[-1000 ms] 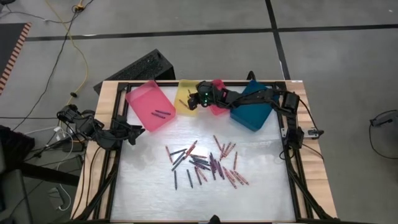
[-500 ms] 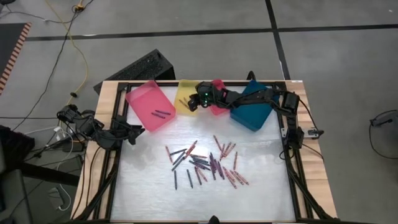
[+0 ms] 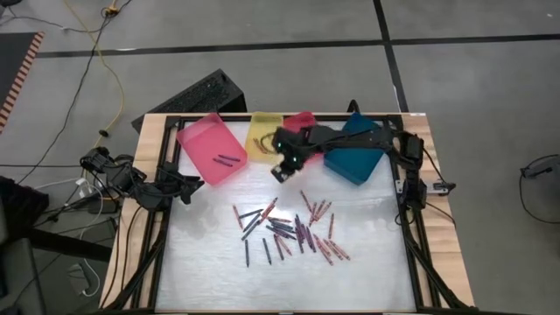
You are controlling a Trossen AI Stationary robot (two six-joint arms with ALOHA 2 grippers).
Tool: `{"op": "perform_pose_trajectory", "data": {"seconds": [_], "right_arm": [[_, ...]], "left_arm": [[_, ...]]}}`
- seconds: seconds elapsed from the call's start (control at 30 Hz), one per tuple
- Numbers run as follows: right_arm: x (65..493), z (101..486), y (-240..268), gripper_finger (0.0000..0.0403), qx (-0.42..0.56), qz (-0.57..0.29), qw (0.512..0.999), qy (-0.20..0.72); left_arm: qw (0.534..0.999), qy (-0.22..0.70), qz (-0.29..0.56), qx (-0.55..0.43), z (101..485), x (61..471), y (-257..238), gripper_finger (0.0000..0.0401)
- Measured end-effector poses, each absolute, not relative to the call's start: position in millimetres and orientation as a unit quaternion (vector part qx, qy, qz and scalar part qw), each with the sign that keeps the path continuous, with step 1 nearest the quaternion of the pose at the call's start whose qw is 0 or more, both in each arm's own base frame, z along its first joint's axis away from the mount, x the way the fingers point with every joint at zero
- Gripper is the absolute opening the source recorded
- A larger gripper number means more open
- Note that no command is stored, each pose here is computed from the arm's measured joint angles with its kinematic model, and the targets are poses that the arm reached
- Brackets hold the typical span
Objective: Sort crayons
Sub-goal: Put the red crayon into the yellow bin
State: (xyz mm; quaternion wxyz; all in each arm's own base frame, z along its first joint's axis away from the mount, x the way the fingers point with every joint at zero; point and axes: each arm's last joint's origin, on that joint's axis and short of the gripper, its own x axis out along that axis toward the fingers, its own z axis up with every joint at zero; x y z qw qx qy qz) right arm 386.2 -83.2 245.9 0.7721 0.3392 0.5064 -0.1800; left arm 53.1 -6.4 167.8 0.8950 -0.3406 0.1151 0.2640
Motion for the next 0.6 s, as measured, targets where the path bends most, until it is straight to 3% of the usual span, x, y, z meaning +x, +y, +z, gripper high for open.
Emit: {"op": "perform_pose_trajectory", "data": {"seconds": [0.23,0.6], "right_arm": [[373,232,-25,0.0059,0.29,-0.267,0.695,0.601],[376,231,-10,0.007,0.287,-0.293,0.703,0.581]], "left_arm": [[0.895,0.111,0.269,-0.337,168,53,-6,0.0165],[0.895,0.103,0.277,-0.333,168,53,-5,0.0165]]}}
